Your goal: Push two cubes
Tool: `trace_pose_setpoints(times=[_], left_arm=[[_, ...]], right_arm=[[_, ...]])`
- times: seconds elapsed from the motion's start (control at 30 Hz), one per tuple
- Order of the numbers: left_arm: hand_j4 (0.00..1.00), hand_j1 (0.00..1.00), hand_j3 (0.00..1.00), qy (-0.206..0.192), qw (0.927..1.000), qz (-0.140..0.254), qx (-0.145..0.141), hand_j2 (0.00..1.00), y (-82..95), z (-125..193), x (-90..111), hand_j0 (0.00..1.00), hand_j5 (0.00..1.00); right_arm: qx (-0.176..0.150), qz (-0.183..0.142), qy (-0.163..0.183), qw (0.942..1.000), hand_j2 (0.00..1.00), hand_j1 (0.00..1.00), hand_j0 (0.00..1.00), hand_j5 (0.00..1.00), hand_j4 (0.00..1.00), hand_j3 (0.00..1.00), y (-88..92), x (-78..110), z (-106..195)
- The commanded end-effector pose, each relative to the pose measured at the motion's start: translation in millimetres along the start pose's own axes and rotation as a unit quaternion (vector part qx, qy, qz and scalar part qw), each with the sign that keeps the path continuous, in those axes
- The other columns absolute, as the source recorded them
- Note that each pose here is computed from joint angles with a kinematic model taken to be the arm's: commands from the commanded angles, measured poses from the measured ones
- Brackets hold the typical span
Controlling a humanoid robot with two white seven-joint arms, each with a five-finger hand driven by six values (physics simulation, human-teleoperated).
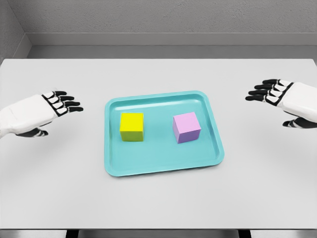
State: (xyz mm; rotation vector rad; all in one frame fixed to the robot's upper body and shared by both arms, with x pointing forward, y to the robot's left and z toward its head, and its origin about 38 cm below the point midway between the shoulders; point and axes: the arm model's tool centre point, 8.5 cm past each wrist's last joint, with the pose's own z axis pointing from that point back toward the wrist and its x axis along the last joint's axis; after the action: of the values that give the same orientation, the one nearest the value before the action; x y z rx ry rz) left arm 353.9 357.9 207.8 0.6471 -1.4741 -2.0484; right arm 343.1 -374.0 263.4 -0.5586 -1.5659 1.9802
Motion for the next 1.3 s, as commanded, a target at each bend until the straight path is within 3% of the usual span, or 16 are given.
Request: trace_pose_setpoints(times=[0.0,0.07,0.13,0.17,0.2,0.27,0.3,0.37,0.43,0.53,0.67,0.7,0.8,1.1,1.27], left_arm=[[1.00,1.00,1.00,-0.002,1.0000,0.005,-0.005,1.00,-3.8,-2.7,2.0,1.00,1.00],[1.00,1.00,1.00,-0.002,1.0000,0.003,-0.006,1.00,-3.6,-3.1,1.9,1.00,1.00],[1.00,1.00,1.00,0.000,1.0000,-0.001,-0.008,1.00,-3.4,-3.1,0.9,1.00,1.00],[1.00,1.00,1.00,0.000,0.9999,-0.001,-0.015,1.00,-4.9,-3.4,1.1,1.00,1.00],[1.00,1.00,1.00,0.004,0.9998,-0.001,-0.017,1.00,-4.1,-3.3,-2.1,1.00,1.00],[1.00,1.00,1.00,0.009,0.9993,-0.026,-0.025,1.00,-4.7,-15.5,-1.5,1.00,1.00],[1.00,1.00,1.00,0.009,0.9988,-0.034,-0.033,1.00,-6.9,-18.5,-0.9,1.00,1.00],[0.91,0.91,0.91,0.007,0.9979,-0.047,-0.043,0.91,-6.4,-25.7,-3.5,0.91,0.91],[0.82,0.82,0.82,0.004,0.9964,-0.066,-0.053,0.82,-4.3,-33.4,-5.5,0.82,0.82],[0.77,0.77,0.77,0.001,0.9961,-0.058,-0.066,0.77,-11.4,-48.8,-9.1,0.77,0.77],[0.77,0.77,0.77,-0.014,0.9950,-0.064,-0.076,0.77,-12.4,-63.7,-5.2,0.77,0.77],[0.77,0.77,0.77,-0.014,0.9949,-0.065,-0.075,0.77,-12.1,-63.9,-4.9,0.77,0.77],[0.77,0.77,0.77,-0.022,0.9950,-0.061,-0.076,0.77,-15.6,-68.8,0.3,0.77,0.77],[0.77,0.77,0.77,-0.029,0.9953,-0.065,-0.067,0.77,-8.8,-70.6,4.0,0.77,0.77],[0.77,0.77,0.77,-0.045,0.9951,-0.072,-0.051,0.77,-0.7,-77.8,16.6,0.77,0.77]], right_arm=[[0.005,0.003,0.000,1.0000,1.00,1.00,1.00,1.00,1.00,1.00,2.0,0.7,-0.6],[-0.012,-0.004,-0.002,0.9999,1.00,1.00,1.00,1.00,1.00,1.00,-1.0,1.1,-1.2],[-0.069,-0.029,-0.005,0.9972,1.00,1.00,1.00,1.00,1.00,1.00,-12.7,0.0,1.3],[-0.067,-0.030,-0.010,0.9972,1.00,1.00,1.00,1.00,1.00,1.00,-10.2,2.5,-1.2],[-0.031,0.001,-0.004,0.9995,1.00,1.00,1.00,1.00,1.00,1.00,-17.4,-2.2,-2.9],[0.068,0.065,0.014,0.9954,0.98,0.98,0.98,0.98,0.98,0.98,-22.0,-9.4,-7.4],[0.095,0.092,0.025,0.9909,0.90,0.90,0.90,0.90,0.90,0.90,-26.5,-12.8,-9.5],[0.116,0.126,0.037,0.9846,0.83,0.83,0.83,0.83,0.83,0.83,-15.6,-12.3,-22.4],[0.118,0.141,0.051,0.9816,0.82,0.82,0.82,0.82,0.82,0.82,0.4,-14.0,-46.6],[0.107,0.117,0.073,0.9846,0.78,0.78,0.78,0.78,0.78,0.78,6.1,-31.6,-59.0],[0.155,0.089,0.041,0.9831,0.78,0.78,0.78,0.78,0.78,0.78,45.7,-25.0,-81.7],[0.171,0.098,0.039,0.9795,0.78,0.78,0.78,0.78,0.78,0.78,40.4,-23.8,-83.8],[0.162,0.127,0.031,0.9782,0.79,0.79,0.79,0.79,0.79,0.79,19.5,-19.1,-90.2],[0.201,0.152,-0.020,0.9675,0.79,0.79,0.79,0.79,0.79,0.79,39.1,6.9,-113.4],[0.209,0.169,-0.041,0.9622,0.79,0.79,0.79,0.79,0.79,0.79,43.3,18.9,-130.0]])
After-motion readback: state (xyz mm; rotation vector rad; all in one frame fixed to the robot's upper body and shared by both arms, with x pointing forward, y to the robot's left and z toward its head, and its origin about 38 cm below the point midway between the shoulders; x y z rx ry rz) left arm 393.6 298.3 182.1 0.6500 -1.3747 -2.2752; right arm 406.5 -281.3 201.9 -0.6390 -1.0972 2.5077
